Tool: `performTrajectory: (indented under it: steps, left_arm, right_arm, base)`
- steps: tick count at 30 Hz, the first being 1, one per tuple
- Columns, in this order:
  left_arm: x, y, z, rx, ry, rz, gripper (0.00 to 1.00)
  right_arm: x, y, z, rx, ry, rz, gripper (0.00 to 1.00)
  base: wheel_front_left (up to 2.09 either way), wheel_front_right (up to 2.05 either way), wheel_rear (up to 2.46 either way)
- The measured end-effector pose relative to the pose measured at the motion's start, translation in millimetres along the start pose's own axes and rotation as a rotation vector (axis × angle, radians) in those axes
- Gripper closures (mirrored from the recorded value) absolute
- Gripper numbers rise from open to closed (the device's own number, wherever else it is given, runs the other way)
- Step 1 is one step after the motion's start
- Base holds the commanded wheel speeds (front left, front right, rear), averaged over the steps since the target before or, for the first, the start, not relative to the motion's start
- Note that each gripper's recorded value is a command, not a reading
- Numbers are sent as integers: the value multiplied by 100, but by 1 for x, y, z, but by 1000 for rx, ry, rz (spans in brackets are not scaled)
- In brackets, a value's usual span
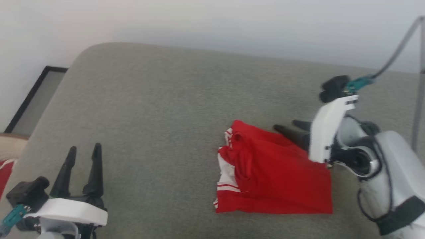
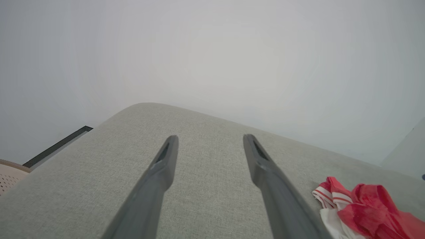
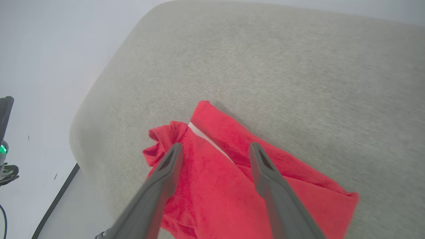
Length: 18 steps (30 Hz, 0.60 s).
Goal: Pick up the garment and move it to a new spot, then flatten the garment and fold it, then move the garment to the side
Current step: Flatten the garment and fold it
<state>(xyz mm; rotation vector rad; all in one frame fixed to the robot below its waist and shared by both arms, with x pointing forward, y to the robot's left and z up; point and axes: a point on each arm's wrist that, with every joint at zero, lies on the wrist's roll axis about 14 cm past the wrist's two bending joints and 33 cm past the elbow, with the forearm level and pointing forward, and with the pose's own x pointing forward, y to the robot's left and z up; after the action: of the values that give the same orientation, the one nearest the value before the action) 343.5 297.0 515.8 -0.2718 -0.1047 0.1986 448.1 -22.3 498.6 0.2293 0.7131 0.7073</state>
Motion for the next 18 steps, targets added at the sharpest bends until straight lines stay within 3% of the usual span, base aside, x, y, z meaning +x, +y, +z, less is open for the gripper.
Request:
performTrajectory:
  steps: [11, 18]
  left_arm:
    - [12, -18, -2, 21, 7, -63, 0]
    - [15, -31, -5, 26, 19, -113, 0]
  right_arm:
    - [-82, -69, 18, 25, -294, -222, 0]
    - [-136, -108, 3, 19, -442, -395, 0]
  base:
    - [0, 0, 0]
    - [0, 0, 0]
